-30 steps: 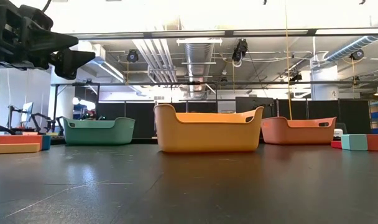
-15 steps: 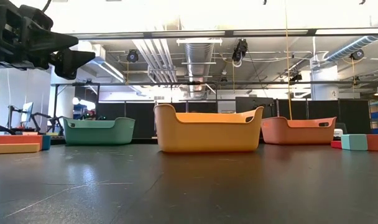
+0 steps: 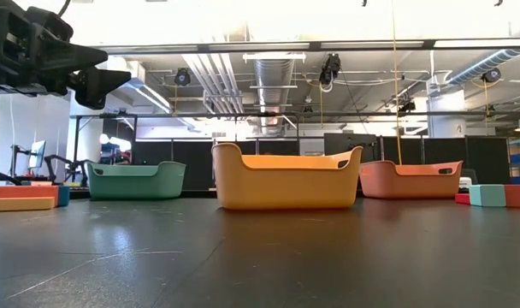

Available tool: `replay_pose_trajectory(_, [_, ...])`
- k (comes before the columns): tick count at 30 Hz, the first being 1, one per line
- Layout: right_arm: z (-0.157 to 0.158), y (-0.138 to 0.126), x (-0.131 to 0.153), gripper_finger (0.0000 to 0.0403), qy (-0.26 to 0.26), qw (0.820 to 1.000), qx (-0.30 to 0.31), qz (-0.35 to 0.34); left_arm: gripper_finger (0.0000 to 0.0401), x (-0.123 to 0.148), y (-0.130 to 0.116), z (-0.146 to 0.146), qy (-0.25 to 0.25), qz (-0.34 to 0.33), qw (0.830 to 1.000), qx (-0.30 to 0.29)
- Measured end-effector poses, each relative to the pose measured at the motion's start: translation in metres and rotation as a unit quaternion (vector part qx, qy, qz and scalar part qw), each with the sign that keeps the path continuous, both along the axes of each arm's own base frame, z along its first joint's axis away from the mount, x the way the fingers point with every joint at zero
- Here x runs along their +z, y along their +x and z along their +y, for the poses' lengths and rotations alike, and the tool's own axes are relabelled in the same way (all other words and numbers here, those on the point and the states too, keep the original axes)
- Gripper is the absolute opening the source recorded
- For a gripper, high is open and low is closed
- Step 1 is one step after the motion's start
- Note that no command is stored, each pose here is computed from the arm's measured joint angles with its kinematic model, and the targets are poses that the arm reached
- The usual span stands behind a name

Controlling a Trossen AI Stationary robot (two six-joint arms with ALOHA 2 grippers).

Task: Sort blocks by size
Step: Put the red thin block into the yellow bin

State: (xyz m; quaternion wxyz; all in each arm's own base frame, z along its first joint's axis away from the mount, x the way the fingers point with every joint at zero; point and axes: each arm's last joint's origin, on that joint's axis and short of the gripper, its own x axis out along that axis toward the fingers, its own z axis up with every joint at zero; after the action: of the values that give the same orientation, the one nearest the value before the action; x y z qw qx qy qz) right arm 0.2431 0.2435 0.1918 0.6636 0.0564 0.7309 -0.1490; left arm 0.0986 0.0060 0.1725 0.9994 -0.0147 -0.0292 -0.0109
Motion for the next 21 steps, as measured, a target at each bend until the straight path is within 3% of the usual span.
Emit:
replay_pose_trajectory(7, [-0.011,0.011,-0.001,0.029,0.005,0.999,0.04,0.009,0.0274,0.0,0.0,0.0,0.0,0.0,1.0,0.0])
replay_pose_trajectory(21, [-0.028,0.021,-0.006,0.0291,0.014,0.998,0.045,0.03,0.0274,0.0,0.0,0.0,0.0,0.0,1.0,0.0])
